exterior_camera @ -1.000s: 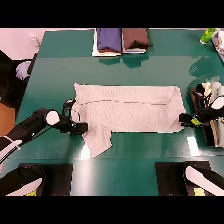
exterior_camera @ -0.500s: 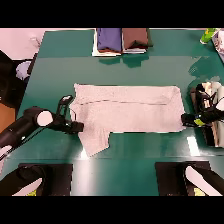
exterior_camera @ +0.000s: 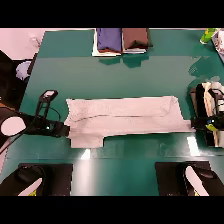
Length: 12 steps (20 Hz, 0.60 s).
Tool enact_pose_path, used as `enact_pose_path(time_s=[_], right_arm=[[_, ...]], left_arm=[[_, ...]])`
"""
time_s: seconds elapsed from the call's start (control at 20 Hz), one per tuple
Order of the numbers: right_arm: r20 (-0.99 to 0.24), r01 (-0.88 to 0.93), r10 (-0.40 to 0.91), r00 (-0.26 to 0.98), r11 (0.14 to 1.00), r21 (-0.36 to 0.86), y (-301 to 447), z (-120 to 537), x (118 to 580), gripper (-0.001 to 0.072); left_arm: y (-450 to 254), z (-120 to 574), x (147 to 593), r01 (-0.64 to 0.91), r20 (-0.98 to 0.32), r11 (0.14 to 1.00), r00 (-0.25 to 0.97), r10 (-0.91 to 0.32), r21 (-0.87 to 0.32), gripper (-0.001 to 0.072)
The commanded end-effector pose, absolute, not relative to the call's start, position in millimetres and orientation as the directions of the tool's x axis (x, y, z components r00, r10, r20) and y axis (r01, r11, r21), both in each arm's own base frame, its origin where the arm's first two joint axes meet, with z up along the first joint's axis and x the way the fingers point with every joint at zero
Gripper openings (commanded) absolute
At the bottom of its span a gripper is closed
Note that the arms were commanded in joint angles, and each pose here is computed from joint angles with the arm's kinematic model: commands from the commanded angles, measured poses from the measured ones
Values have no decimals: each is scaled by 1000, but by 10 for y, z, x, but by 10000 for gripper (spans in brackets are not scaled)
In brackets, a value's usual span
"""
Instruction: Fold the shirts.
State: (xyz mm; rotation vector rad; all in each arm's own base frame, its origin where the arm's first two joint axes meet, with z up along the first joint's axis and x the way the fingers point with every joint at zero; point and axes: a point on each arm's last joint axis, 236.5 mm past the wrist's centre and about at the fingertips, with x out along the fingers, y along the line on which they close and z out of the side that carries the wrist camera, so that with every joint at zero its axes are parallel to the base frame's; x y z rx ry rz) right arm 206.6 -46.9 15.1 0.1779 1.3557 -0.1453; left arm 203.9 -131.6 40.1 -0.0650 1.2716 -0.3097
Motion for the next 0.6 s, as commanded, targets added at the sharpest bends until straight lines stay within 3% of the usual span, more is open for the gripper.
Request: enact_pose_path(time_s=[0.0, 0.2, 0.55], right_arm=[[-969, 191, -9, 248, 981, 40, -497, 318, 2296, 11], [-962, 155, 4, 271, 987, 47, -446, 326, 2909, 11], [-983, 119, 34, 181, 991, 57, -354, 16, 3628, 11]], left_arm=[[-1272, 593, 2371, 207, -893, 964, 381, -238, -169, 20], [-1341, 432, 2906, 224, -882, 970, 434, -184, -93, 20], [-1456, 97, 3814, 185, -886, 982, 447, -124, -44, 20]])
